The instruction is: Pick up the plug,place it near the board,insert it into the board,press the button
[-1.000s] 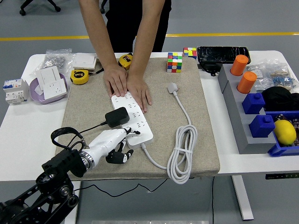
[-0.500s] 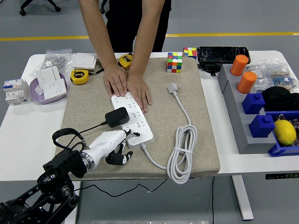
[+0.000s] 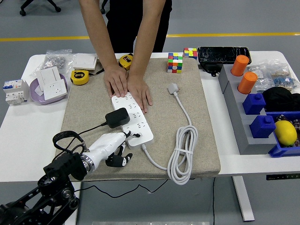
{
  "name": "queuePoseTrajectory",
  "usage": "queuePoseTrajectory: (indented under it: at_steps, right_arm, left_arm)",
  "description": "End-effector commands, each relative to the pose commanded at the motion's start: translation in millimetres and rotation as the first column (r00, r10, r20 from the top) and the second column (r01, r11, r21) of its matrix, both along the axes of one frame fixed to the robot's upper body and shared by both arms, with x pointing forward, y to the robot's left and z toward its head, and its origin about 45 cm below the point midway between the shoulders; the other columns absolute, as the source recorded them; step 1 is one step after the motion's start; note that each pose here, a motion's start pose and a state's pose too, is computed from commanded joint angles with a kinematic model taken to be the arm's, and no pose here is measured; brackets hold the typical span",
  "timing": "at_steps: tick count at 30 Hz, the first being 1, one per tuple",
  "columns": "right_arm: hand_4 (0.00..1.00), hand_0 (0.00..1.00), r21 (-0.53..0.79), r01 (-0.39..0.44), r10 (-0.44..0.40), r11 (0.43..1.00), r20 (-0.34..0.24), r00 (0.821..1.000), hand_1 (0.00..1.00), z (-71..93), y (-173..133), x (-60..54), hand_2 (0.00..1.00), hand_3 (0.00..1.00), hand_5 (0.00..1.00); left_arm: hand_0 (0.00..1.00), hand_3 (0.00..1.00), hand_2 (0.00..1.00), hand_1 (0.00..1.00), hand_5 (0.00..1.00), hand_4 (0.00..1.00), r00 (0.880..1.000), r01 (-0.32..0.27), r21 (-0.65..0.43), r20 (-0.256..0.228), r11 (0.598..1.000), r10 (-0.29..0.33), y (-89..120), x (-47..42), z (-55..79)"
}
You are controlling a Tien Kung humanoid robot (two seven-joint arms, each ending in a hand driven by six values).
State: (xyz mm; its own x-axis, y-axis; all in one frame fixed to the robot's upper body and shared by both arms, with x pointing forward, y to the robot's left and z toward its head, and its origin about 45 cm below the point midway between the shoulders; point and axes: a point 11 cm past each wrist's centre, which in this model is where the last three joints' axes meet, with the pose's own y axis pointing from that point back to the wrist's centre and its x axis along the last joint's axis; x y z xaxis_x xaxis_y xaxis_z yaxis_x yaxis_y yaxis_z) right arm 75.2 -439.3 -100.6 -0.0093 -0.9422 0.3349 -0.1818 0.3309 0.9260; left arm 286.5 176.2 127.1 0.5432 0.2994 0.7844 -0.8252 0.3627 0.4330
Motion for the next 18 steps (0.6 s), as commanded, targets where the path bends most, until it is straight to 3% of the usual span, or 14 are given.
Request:
queuePoseTrajectory:
  at_steps: [5,9,11,12,15,16,18]
  right_arm:
    - [0.998,0.880,0.001,-0.001,0.001,1.000,0.000,1.000,0.730,-0.1,0.3,0.0,0.720,0.724,0.683]
    - [0.998,0.880,0.001,-0.001,0.001,1.000,-0.001,1.000,0.730,-0.3,0.5,-0.4,0.720,0.724,0.683]
    - [0.998,0.880,0.001,0.000,0.000,1.000,-0.001,1.000,0.730,-0.4,0.7,-0.6,0.720,0.724,0.682]
    - [0.998,0.880,0.002,0.000,0.000,1.000,-0.001,1.000,0.730,-0.4,0.9,-0.4,0.720,0.724,0.682]
    - [0.998,0.880,0.002,0.000,0.000,1.000,-0.001,1.000,0.730,-0.4,1.0,-0.4,0.720,0.724,0.682]
    - [0.998,0.880,0.002,0.001,-0.001,1.000,0.000,1.000,0.730,-0.5,1.2,-0.2,0.720,0.723,0.682]
    - [0.998,0.880,0.003,0.002,-0.002,1.000,0.000,1.000,0.730,-0.6,1.5,-0.2,0.720,0.723,0.682]
  left_arm:
    - [0.166,0.819,0.147,0.005,0.002,0.590,0.999,0.003,-0.018,0.053,1.000,-0.002,-1.4,2.5,18.7]
    - [0.166,0.819,0.147,0.005,0.002,0.590,0.993,0.004,-0.054,0.121,0.999,0.003,-1.8,5.6,43.8]
    - [0.170,0.791,0.149,0.005,0.002,0.572,0.987,0.004,-0.087,0.157,0.996,0.009,-2.0,7.6,56.9]
    - [0.170,0.791,0.149,0.005,0.002,0.572,0.980,0.001,-0.152,0.195,0.988,0.029,-1.5,10.7,69.6]
    - [0.170,0.791,0.149,0.005,0.002,0.572,0.968,-0.006,-0.235,0.242,0.972,0.064,0.7,16.0,82.1]
    - [0.252,0.539,0.150,0.110,0.002,0.757,0.958,-0.009,-0.302,0.270,0.953,0.095,3.3,20.9,89.2]
    - [0.252,0.539,0.150,0.110,0.002,0.757,0.943,-0.011,-0.393,0.302,0.920,0.140,6.9,27.4,97.1]
